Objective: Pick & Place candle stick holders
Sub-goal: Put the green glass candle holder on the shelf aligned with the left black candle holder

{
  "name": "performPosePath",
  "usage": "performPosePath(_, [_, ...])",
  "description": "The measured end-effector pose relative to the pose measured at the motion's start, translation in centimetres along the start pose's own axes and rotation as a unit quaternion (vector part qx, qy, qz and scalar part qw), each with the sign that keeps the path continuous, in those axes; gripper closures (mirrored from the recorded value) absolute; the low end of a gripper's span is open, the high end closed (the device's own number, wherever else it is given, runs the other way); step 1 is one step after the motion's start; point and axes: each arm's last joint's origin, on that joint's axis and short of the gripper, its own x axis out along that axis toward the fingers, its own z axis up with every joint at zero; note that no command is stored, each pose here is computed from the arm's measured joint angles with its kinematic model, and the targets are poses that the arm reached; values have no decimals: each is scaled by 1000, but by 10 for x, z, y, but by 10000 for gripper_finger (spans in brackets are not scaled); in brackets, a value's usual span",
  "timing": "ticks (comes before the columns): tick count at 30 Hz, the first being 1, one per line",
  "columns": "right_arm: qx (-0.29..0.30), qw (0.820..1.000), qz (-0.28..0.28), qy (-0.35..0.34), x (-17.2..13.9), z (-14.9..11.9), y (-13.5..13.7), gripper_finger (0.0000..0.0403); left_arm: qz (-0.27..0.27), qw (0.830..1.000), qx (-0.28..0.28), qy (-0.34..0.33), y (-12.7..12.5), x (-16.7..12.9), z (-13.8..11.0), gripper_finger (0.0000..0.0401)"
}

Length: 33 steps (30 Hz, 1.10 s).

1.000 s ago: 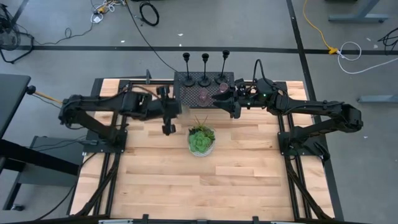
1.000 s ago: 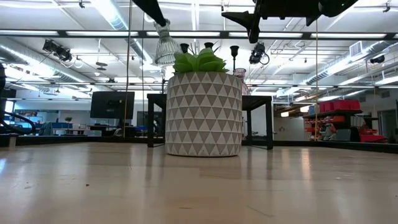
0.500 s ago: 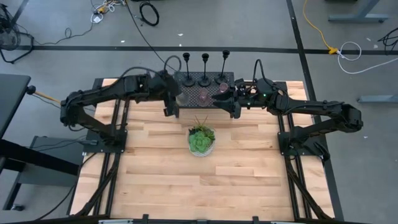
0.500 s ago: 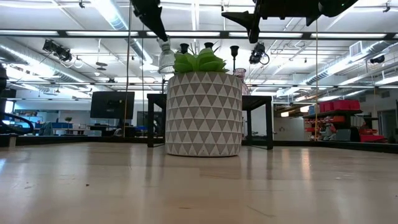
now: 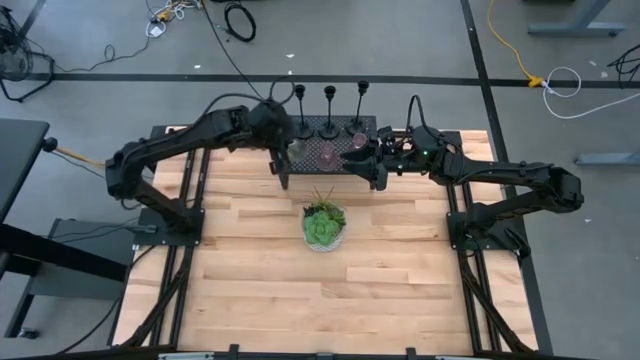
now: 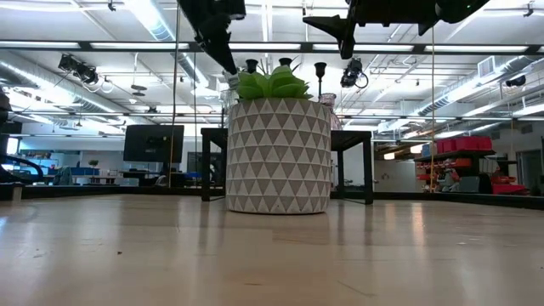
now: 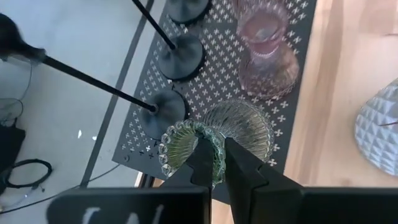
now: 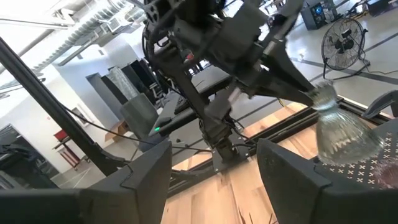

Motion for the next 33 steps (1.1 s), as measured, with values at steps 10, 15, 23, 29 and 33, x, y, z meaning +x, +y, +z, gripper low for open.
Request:
performPosePath(10, [0,1000,0,0,0,0,0,167,-8,999,-4,39,5,36,-2,379])
performPosePath(15, [0,1000,0,0,0,0,0,167,-30,999,-6,34,3,42,-1,380])
performPosePath(23, [0,1000,0,0,0,0,0,167,-38,999,-13,25,3,41,0,377])
performPosePath(29, [0,1000,0,0,0,0,0,167,-44,999,-13,25,2,44,1,375])
performPosePath(33, [0,1000,0,0,0,0,0,167,-50,998,-13,22,2,44,1,364])
